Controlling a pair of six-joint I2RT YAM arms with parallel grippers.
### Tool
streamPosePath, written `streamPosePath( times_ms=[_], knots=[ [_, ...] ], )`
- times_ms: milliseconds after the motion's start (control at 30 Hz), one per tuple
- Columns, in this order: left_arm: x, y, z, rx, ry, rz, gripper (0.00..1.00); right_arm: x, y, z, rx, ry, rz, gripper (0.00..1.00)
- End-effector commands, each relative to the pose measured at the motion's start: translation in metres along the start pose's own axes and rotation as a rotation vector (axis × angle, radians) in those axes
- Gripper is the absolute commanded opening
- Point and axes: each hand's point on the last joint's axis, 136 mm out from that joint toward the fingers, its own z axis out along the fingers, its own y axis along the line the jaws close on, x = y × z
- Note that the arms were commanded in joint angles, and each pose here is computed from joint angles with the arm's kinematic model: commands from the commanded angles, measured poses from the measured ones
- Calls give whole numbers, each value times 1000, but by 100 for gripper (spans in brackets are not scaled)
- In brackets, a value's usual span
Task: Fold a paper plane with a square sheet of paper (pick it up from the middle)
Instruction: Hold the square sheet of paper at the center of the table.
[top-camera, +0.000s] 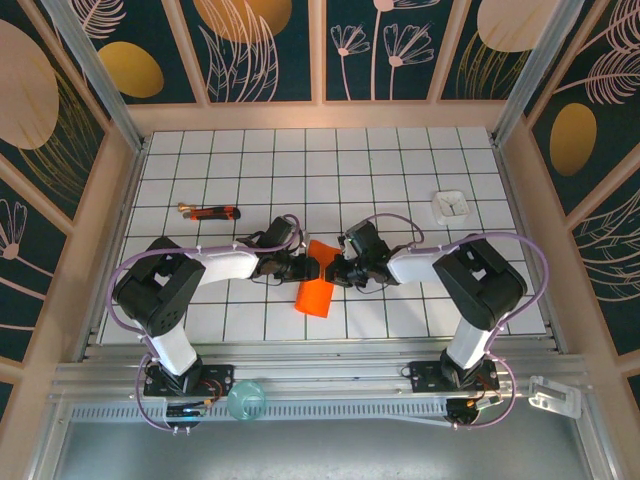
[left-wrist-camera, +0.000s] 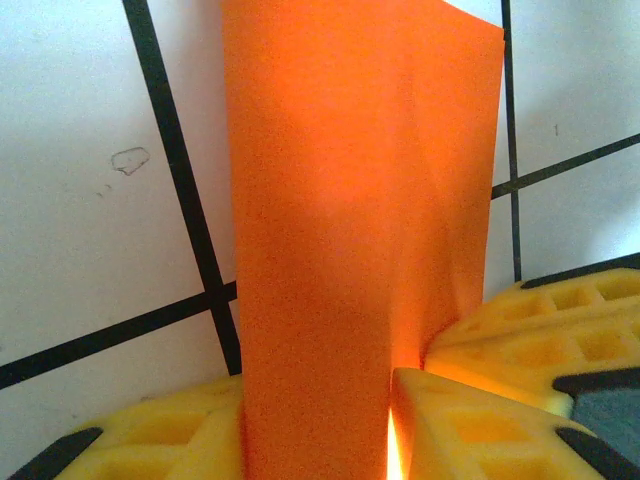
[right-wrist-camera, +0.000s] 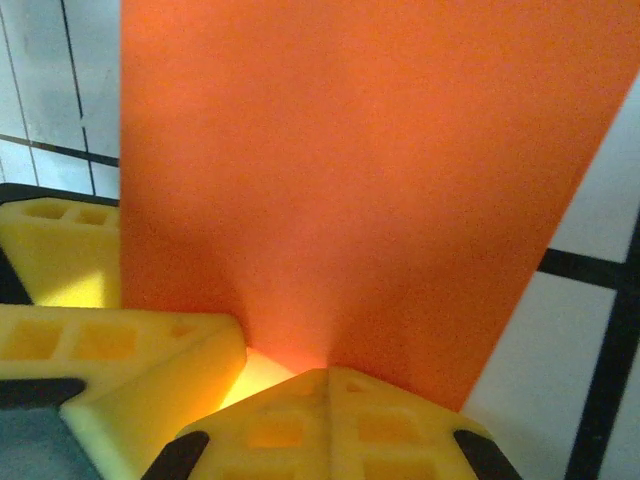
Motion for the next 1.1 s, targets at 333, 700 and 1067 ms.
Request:
streamPosePath(
  times_ms=[333,700,1067],
  knots=[
    [48,62,21,-209,133,-53,41,23,-53,14,190,41,65,0],
    [13,47,-5,-252,19,-22,58,32,-69,15,238,51,78,0],
    [-30,-18,-55,-76,-154,-2,57,33,-72,15,245,51,76,0]
  ],
)
